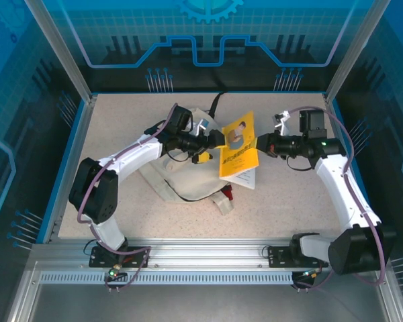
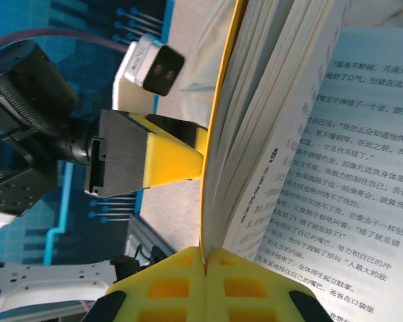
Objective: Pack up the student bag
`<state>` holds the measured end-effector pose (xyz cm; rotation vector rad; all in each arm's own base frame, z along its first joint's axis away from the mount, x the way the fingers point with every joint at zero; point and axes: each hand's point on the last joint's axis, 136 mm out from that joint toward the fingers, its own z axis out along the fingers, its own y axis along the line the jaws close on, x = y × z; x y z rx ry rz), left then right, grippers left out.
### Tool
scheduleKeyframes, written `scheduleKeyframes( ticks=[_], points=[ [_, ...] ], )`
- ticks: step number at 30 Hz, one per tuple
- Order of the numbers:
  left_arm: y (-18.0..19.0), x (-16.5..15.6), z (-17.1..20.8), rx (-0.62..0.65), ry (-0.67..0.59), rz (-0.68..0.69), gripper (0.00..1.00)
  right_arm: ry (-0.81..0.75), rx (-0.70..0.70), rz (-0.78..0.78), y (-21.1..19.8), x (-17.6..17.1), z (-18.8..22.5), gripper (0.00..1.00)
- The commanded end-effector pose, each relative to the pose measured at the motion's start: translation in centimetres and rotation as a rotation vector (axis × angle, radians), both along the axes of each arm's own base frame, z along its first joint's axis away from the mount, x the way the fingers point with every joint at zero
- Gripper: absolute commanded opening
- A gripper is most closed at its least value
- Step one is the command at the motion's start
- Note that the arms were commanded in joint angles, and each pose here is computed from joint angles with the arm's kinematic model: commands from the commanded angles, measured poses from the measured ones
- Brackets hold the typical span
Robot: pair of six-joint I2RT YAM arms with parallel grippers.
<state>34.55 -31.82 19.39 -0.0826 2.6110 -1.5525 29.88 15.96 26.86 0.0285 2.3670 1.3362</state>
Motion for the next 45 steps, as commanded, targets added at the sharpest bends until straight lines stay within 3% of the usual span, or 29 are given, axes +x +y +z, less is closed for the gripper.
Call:
scheduleKeyframes(
  ticks=[1,10,15,22,28,29,30,32,35,39,45],
  points=[
    [-0.7,-0.7,3.9,-0.139,-0.008,-0.036,0.99,-0.109,0.106,0.102,2.3,0.4,4.4,0.00],
    [-0.6,-0.3,6.8,-0.266,-0.040,-0.041,0.99,-0.104,0.135,0.140,3.2,0.5,4.7,0.00],
    [0.3,0.1,7.2,-0.259,-0.067,-0.021,0.87,-0.085,0.125,0.127,3.0,0.5,4.1,0.00],
    [0.6,0.1,8.1,-0.267,-0.100,-0.019,0.58,-0.063,0.104,0.102,2.6,0.9,3.2,0.00],
    [1.6,0.4,8.6,-0.262,-0.118,0.013,0.20,-0.010,0.039,0.038,1.4,1.3,1.5,0.00],
    [1.9,0.6,8.6,-0.262,-0.124,0.024,0.16,0.001,0.033,0.022,1.2,1.4,1.3,0.05],
    [2.2,0.8,8.5,-0.257,-0.122,0.039,0.13,0.010,0.032,0.003,0.9,1.4,1.1,0.15],
    [3.2,1.4,8.3,-0.247,-0.125,0.079,0.11,0.019,0.023,-0.045,0.2,1.4,0.8,0.49],
    [4.7,2.2,8.5,-0.236,-0.139,0.149,0.09,0.042,0.017,-0.117,-0.4,1.3,0.3,0.76],
    [7.1,3.5,8.8,-0.219,-0.160,0.286,0.08,0.092,0.086,-0.183,0.3,1.3,-0.5,0.93],
    [9.6,4.5,10.1,-0.218,-0.203,0.475,0.08,0.091,0.244,-0.228,4.8,1.0,0.5,0.99]
  ],
)
